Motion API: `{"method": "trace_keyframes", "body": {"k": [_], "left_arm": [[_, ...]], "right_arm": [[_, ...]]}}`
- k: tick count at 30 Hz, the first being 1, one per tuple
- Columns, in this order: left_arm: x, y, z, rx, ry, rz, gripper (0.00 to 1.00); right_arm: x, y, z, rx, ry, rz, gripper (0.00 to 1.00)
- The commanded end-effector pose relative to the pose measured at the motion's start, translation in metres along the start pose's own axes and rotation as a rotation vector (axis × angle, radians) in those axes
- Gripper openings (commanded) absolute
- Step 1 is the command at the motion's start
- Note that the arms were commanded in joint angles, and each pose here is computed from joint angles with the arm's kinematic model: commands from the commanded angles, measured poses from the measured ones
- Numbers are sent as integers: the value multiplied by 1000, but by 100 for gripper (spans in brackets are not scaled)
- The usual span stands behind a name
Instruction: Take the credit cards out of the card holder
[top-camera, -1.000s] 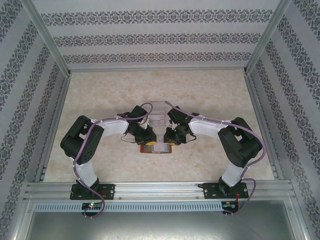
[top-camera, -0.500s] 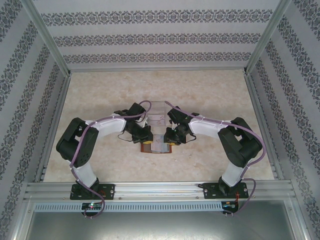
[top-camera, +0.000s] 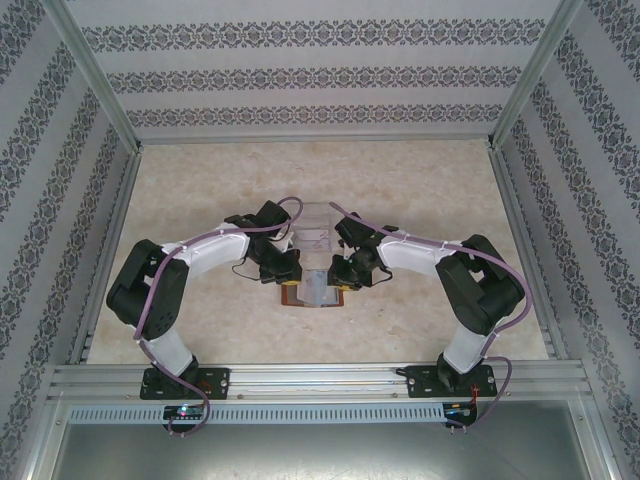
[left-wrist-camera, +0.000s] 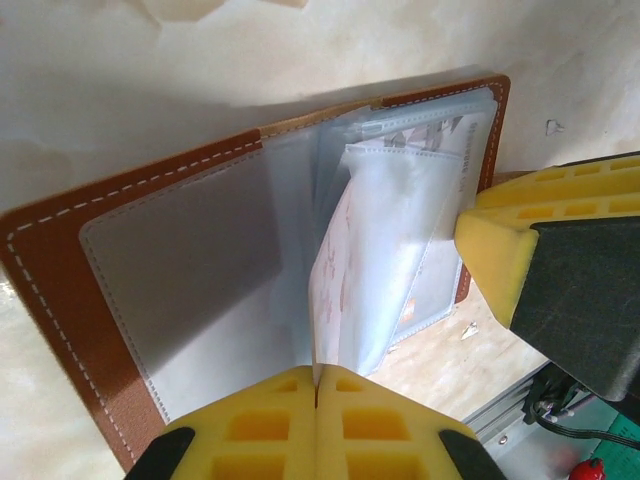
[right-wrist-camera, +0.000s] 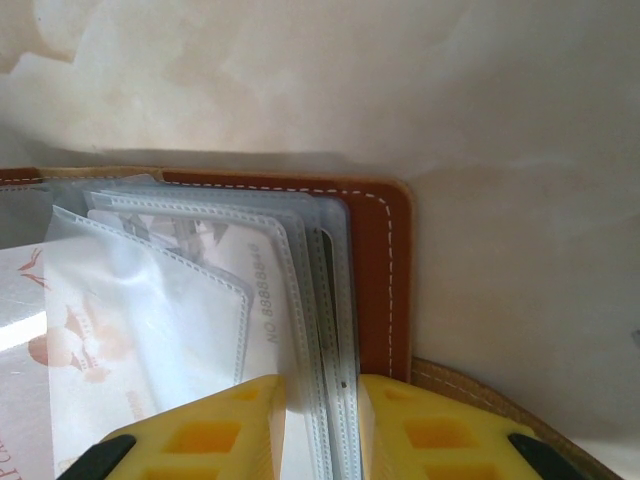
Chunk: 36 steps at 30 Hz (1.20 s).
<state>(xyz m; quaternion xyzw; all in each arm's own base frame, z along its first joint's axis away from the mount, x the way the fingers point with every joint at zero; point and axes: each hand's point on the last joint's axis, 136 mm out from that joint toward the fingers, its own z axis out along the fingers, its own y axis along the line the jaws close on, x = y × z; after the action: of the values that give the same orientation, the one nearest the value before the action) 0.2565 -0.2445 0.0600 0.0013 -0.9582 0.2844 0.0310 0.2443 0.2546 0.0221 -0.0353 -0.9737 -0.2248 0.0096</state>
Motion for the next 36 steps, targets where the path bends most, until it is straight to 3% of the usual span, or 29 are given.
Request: {"method": "trace_keyframes", "body": {"k": [1, 20, 28, 36], "left_arm": [[5, 6, -11, -34, -2, -10, 2], [0, 6, -24, -53, -41, -5, 0], [-4, -5, -33, 1, -72, 1, 0], [-2, 12, -32, -76, -61, -11, 0]], "right_arm": [[0, -7, -7, 40, -14, -4, 28], [-6, 4, -31, 32, -60, -22, 31], [-7, 12, -38, 10, -70, -34, 31], [-7, 28, -44, -56, -77, -46, 31]]}}
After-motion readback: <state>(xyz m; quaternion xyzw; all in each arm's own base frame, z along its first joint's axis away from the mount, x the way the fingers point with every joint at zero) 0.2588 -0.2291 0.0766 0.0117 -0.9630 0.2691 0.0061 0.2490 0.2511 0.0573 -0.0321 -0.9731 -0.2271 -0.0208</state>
